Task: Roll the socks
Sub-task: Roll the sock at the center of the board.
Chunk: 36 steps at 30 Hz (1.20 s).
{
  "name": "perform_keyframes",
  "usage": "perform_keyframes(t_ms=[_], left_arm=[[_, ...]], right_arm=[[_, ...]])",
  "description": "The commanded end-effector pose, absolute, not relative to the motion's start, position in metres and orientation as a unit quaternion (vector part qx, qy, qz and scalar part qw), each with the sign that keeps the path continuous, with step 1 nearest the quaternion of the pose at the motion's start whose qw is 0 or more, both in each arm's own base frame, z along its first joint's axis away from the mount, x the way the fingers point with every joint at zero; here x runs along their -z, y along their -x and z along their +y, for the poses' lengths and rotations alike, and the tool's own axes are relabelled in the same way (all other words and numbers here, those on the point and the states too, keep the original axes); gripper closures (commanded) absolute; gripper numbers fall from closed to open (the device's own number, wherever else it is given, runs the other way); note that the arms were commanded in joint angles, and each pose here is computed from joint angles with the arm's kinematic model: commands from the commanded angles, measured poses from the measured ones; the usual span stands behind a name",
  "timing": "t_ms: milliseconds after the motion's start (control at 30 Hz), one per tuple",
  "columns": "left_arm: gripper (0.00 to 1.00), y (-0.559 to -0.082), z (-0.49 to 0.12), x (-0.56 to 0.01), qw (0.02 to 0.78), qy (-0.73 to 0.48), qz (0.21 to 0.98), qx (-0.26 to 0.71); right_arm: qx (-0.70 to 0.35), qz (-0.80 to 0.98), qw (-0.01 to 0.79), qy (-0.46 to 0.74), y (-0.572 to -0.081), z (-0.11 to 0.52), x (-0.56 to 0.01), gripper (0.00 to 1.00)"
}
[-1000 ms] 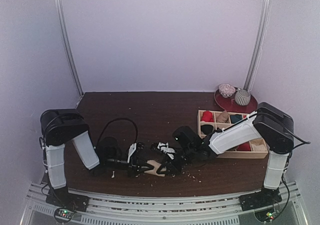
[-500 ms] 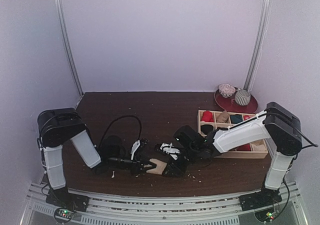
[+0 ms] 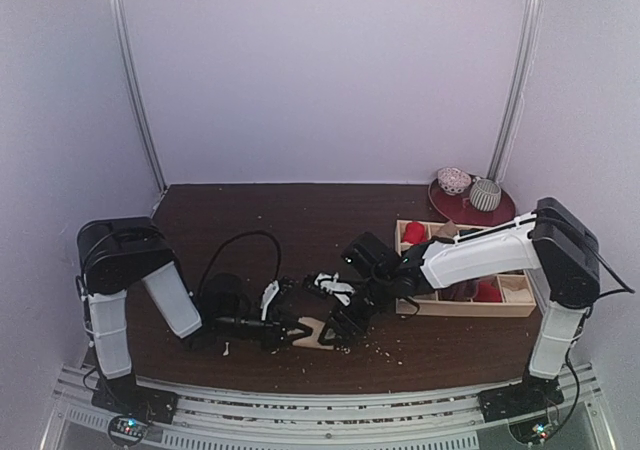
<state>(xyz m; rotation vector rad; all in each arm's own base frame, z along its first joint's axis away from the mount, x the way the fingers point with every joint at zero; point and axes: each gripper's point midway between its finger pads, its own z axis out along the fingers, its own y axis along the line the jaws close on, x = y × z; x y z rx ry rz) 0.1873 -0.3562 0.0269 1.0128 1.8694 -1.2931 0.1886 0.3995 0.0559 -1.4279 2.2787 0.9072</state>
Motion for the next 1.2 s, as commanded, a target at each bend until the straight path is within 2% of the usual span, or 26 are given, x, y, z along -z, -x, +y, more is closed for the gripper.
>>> perform_keyframes(t_ms=[0,500,867,933,1167], left_arm=[[1.00,-0.148,-0.281,0.093,0.140,-0.334,0.864,0.350],[1.00,-0.148,-0.283,0.092,0.140,-0.340,0.861,0.352],[1.00,-0.148,-0.283,0.093,0.139,-0.340,0.861,0.353],[1.00,-0.148,-0.283,0.093,0.139,-0.341,0.860,0.353],[1.00,-0.154,-0.290,0.085,0.152,-0.345,0.854,0.358]], right_arm=[[-0.328,0.803,0.114,0.485,-0.187,0.394,-0.039,0.30],[-0.366,0.798,0.102,0.467,-0.187,0.410,-0.026,0.33],[-0.393,0.791,0.076,0.463,-0.173,0.418,-0.016,0.49],[-0.393,0.790,0.070,0.465,-0.169,0.419,-0.013,0.54],[-0.375,0.808,0.059,0.450,-0.168,0.411,0.003,0.87]])
